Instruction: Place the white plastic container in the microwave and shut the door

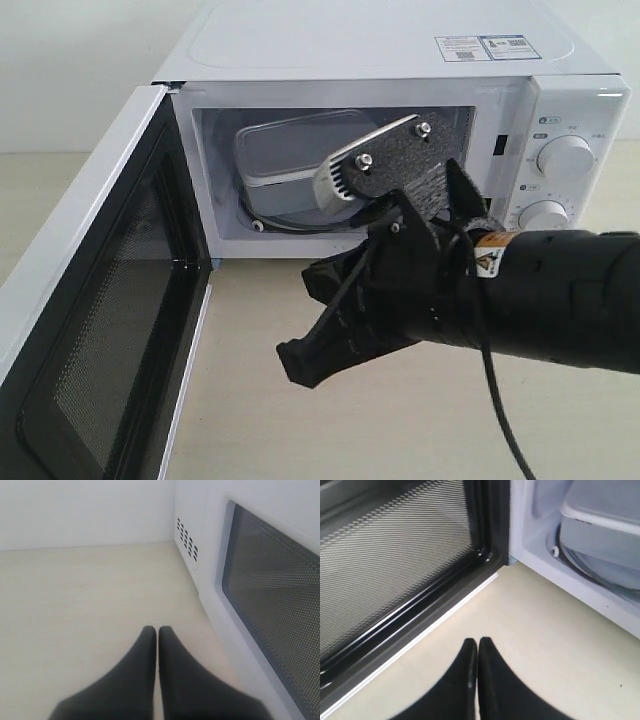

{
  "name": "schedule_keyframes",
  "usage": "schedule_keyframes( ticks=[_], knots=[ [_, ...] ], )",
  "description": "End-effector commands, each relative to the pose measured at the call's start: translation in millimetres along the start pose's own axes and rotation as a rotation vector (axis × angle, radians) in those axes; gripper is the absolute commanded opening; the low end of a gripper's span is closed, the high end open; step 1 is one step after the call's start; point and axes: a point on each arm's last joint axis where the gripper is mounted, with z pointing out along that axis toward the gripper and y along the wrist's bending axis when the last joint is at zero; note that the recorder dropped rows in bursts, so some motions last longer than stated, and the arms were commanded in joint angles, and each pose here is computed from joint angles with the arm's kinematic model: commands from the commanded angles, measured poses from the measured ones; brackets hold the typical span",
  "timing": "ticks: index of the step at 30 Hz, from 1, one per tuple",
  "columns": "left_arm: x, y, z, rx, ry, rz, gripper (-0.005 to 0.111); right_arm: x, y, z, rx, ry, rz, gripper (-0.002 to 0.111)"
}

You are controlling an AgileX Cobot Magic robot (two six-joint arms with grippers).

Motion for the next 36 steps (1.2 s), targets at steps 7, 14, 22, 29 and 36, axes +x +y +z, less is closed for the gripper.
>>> schedule_keyframes(
  ticks=[7, 14, 22, 29, 36],
  knots=[
    [1, 0.2, 0, -0.003, 0.001, 0.006, 0.004, 7, -14, -72, 0.035, -0.165, -0.036, 0.000],
    [1, 0.2, 0, -0.003, 0.001, 0.006, 0.004, 46, -39, -110, 0.175, -0.237, 0.052, 0.000],
    [1, 0.2, 0, -0.003, 0.001, 0.006, 0.004, 96, -52, -144, 0.352, -0.374, 0.146, 0.000],
    [1, 0.2, 0, -0.003, 0.001, 0.006, 0.004, 119, -54, -160, 0.465, -0.501, 0.158, 0.000],
    [1, 0.2, 0, -0.003, 0.001, 0.006, 0.004, 132, -52, -171, 0.546, -0.632, 0.195, 0.000]
  ],
)
